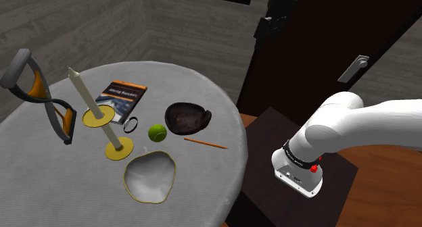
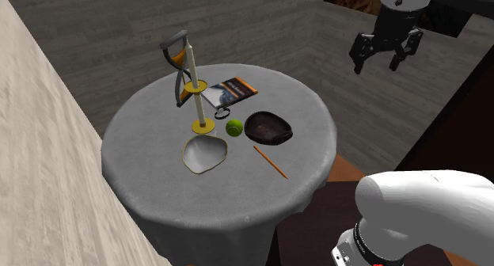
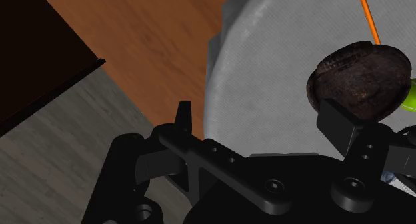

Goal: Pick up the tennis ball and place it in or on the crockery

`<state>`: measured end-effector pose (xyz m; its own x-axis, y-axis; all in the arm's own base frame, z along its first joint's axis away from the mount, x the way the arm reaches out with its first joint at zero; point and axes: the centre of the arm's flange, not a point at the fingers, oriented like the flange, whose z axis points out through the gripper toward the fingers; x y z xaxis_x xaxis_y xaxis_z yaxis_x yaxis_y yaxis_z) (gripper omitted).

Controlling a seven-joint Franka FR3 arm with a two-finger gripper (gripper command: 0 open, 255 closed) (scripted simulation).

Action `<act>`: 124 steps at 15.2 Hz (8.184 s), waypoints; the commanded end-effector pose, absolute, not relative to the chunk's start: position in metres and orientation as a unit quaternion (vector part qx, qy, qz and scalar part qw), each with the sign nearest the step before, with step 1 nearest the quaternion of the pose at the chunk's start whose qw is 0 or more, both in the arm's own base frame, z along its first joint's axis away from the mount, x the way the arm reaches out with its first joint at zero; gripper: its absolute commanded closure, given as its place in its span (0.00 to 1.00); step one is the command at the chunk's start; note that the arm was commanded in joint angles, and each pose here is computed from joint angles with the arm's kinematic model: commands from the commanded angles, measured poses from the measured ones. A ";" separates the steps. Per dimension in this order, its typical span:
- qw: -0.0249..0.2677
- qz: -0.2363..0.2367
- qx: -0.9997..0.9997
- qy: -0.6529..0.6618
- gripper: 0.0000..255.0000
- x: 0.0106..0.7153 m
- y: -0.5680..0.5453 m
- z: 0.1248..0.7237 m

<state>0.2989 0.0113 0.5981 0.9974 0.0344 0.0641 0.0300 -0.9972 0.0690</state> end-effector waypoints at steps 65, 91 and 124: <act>0.051 0.029 0.987 0.147 1.00 0.435 0.405 0.289; 0.051 0.029 0.987 0.147 1.00 0.394 0.438 0.405; 0.051 0.029 0.987 0.147 0.00 0.311 0.505 0.333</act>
